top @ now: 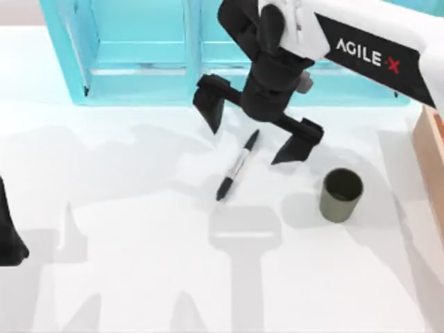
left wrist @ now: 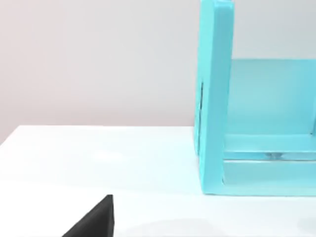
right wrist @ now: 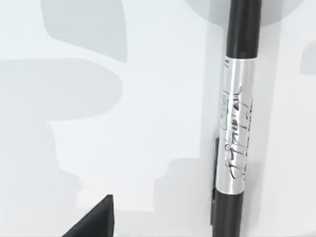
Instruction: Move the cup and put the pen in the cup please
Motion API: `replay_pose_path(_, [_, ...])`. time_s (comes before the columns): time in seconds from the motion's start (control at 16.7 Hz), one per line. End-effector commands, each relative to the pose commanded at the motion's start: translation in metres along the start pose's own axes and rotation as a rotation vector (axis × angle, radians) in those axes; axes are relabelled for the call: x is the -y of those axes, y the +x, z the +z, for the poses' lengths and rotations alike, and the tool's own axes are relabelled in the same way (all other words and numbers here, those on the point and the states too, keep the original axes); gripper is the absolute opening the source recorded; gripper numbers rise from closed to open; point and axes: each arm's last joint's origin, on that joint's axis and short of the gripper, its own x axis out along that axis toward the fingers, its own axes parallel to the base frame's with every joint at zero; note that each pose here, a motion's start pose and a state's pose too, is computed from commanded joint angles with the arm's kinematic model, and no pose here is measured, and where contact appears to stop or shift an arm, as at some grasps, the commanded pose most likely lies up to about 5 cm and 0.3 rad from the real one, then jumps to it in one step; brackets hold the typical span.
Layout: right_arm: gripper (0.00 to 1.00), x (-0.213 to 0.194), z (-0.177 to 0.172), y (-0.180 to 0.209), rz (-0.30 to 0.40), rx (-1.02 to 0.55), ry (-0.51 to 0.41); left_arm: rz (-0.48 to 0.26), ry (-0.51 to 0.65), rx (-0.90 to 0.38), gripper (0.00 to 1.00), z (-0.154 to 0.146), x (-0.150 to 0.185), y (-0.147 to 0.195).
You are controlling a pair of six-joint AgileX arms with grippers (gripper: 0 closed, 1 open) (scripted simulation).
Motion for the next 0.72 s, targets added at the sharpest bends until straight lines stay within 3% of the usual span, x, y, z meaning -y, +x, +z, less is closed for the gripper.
replay_pose_path(0.36, [1.00, -0.001, -0.001, 0.076, 0.005, 0.003, -0.001, 0.000, 0.000, 0.000, 1.00, 0.000, 0.000, 0.000])
replay_pose_path(0.66, [1.00, 0.000, -0.001, 0.085, 0.002, 0.001, 0.000, 0.000, 0.000, 0.000, 1.00, 0.000, 0.000, 0.000])
replay_pose_path(0.72, [0.92, 0.000, -0.001, 0.085, 0.002, 0.001, 0.000, 0.000, 0.000, 0.000, 1.00, 0.000, 0.000, 0.000])
